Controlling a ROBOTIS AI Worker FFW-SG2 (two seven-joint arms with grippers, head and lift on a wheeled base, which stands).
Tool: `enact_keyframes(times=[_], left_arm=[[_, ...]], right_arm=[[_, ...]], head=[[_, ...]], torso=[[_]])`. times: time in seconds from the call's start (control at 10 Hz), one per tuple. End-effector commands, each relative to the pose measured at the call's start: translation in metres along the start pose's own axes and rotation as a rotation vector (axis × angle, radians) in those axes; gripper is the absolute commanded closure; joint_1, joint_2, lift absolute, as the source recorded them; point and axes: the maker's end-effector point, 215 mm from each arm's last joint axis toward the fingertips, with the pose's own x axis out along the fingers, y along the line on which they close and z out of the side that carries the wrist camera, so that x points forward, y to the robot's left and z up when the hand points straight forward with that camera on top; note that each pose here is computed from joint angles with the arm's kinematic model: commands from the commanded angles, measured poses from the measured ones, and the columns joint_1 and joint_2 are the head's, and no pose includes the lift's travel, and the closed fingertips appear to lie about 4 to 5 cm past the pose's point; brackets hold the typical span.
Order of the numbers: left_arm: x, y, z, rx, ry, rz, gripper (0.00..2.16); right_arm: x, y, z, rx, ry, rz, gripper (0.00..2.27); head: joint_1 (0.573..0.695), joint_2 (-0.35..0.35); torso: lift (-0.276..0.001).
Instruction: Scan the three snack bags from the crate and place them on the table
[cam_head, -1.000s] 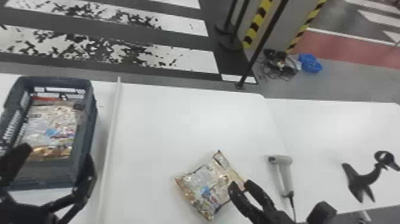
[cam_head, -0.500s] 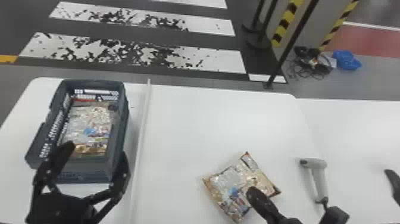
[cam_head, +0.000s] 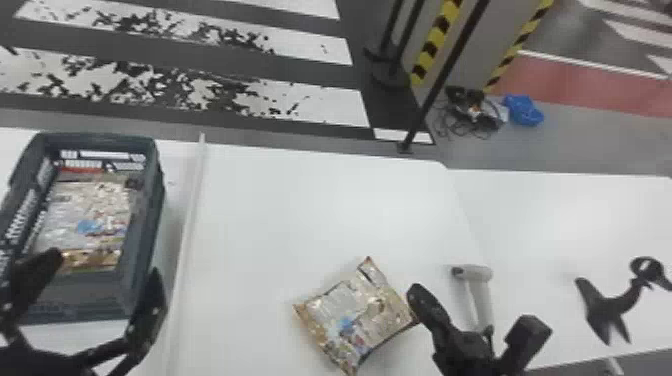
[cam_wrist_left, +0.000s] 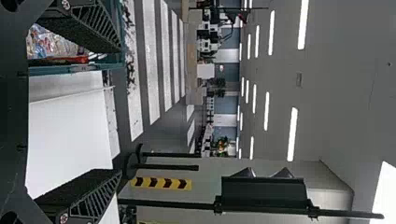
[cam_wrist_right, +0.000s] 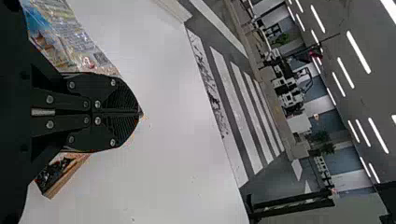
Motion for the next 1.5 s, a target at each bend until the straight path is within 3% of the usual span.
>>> enact_keyframes(times=[0.0,0.3,0.8,1.4], left_arm=[[-0.001,-0.001,0.001,0.001,-0.002,-0.004,0.08],[-0.002,-0.005,0.001,0.002,-0.003,-0.015,0.08],[-0.003,-0.007,0.002,0.002,-0.011,-0.026,0.08],[-0.003,-0.009,0.005,-0.012,-0.030,-0.035,0.08]], right_arm=[[0.009,-0.021,-0.009,-0.015,0.021,-0.031,2.24],[0.015,-0.044,-0.023,-0.035,0.048,-0.069,2.24],[0.005,-0.064,-0.034,-0.067,0.058,-0.090,2.24],[-0.014,-0.057,-0.057,-0.065,0.095,-0.056,2.24]], head=[[0.695,-0.314],[0.695,-0.350],[0.695,-0.350],[0.695,-0.350]], torso=[[-0.037],[-0.037],[-0.037],[-0.037]])
